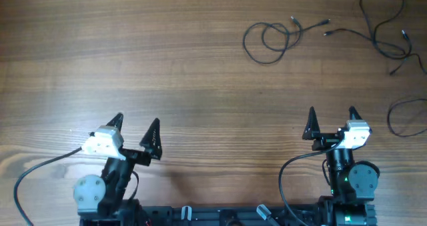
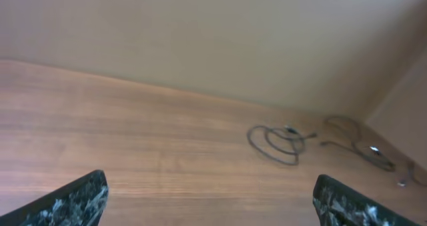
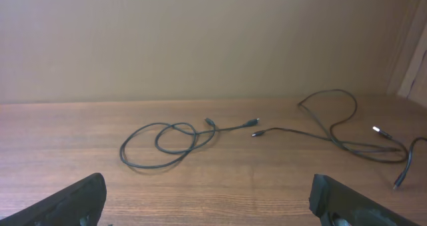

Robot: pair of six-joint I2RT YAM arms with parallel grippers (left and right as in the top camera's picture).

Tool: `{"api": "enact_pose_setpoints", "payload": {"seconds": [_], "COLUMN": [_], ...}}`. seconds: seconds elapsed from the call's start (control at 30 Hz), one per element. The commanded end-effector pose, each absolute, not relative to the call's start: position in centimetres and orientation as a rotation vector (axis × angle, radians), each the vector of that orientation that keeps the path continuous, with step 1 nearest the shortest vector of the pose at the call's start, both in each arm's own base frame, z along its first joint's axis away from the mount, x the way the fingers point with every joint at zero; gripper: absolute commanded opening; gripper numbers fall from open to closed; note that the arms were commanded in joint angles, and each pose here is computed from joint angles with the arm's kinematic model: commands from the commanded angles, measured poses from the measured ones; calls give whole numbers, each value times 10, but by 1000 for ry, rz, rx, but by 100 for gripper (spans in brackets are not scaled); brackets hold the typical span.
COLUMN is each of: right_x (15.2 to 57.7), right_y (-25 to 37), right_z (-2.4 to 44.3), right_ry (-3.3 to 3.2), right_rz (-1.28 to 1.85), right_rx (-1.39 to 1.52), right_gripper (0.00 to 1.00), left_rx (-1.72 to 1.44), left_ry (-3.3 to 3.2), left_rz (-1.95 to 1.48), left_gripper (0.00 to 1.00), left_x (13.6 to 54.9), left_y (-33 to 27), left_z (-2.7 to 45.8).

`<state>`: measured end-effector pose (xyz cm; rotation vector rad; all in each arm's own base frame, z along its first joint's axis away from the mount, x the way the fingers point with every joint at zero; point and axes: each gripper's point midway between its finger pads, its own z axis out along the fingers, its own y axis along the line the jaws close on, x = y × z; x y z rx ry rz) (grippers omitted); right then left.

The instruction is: Untangle cables

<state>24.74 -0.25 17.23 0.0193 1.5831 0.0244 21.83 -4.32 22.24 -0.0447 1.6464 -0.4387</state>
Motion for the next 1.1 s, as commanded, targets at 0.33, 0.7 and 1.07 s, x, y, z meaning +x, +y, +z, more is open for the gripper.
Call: {"api": "enact_pose_setpoints", "payload": {"seconds": [0.33, 0.7, 1.07], "right_x": [247, 247, 247], "right_y": [-2, -2, -2], "right_z": [175, 175, 175], "right_ry": [1571, 1571, 1571], "right_rz": [18, 19, 18], "right_rx": [4, 4, 4], "right_gripper": [100, 100, 100], "left_rx": [-36, -4, -6], "left_ry": [1644, 1637, 1638], "left_rz": [-178, -164, -163], "left_gripper": [100, 100, 100], "left_x": [246, 245, 245], "left_y": [-15, -17, -16], "left_z": [158, 159, 159]}}
